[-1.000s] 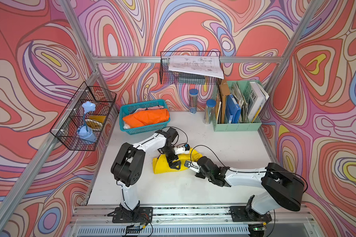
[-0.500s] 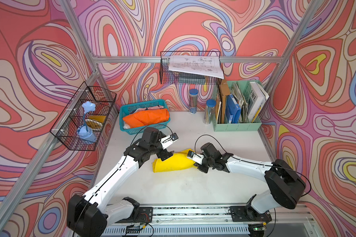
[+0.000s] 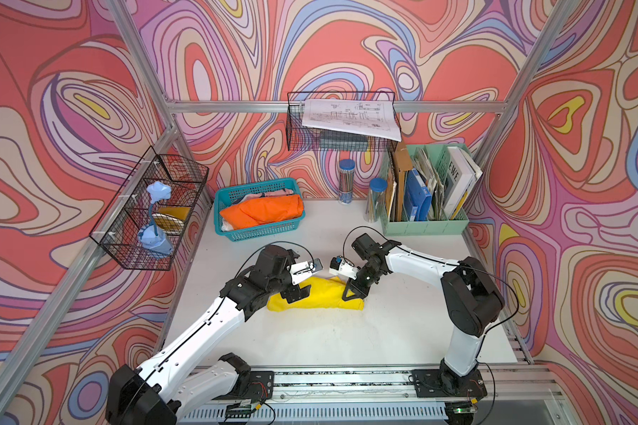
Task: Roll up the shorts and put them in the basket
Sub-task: Roll the shorts at the center of the board, then pick up the shorts from the center of the board.
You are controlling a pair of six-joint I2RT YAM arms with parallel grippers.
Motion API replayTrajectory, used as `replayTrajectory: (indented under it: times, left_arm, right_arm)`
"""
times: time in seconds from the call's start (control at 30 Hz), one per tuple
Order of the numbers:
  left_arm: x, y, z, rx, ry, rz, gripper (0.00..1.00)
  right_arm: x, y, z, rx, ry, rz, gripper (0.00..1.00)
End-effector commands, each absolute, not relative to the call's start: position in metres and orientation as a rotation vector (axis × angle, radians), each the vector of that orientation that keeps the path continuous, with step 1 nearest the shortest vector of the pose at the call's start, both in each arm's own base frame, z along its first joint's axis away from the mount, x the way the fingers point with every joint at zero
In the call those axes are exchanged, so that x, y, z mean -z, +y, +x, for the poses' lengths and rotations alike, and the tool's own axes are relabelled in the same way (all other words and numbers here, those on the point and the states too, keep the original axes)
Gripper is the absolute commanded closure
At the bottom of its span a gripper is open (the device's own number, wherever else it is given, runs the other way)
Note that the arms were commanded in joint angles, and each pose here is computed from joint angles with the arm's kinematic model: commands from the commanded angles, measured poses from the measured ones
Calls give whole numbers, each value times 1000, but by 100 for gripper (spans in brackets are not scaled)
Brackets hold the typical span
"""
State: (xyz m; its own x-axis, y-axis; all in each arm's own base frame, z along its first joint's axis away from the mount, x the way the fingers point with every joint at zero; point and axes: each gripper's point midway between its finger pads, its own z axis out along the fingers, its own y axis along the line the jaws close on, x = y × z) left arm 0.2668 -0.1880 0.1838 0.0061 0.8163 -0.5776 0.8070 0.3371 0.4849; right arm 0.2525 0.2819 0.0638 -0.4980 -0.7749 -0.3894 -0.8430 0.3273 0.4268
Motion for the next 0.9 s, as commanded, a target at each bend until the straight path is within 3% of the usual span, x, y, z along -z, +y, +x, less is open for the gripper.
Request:
replayTrajectory:
  times: [0.0,0.37,0.87]
  left_arm:
    - [-172,-203,258,-30,1707,1576,2]
    - [-108,-228,240,-51,1703,1868,1]
    - [-50,-229,267,-180,1760,2000,2]
  right_arm:
    - [-57,274,230,-1050,2610,-1484,100]
    - [-50,268,232,-1291,2683,-1420,100]
    - [-46,260,225,-1360,2675,-1464,100]
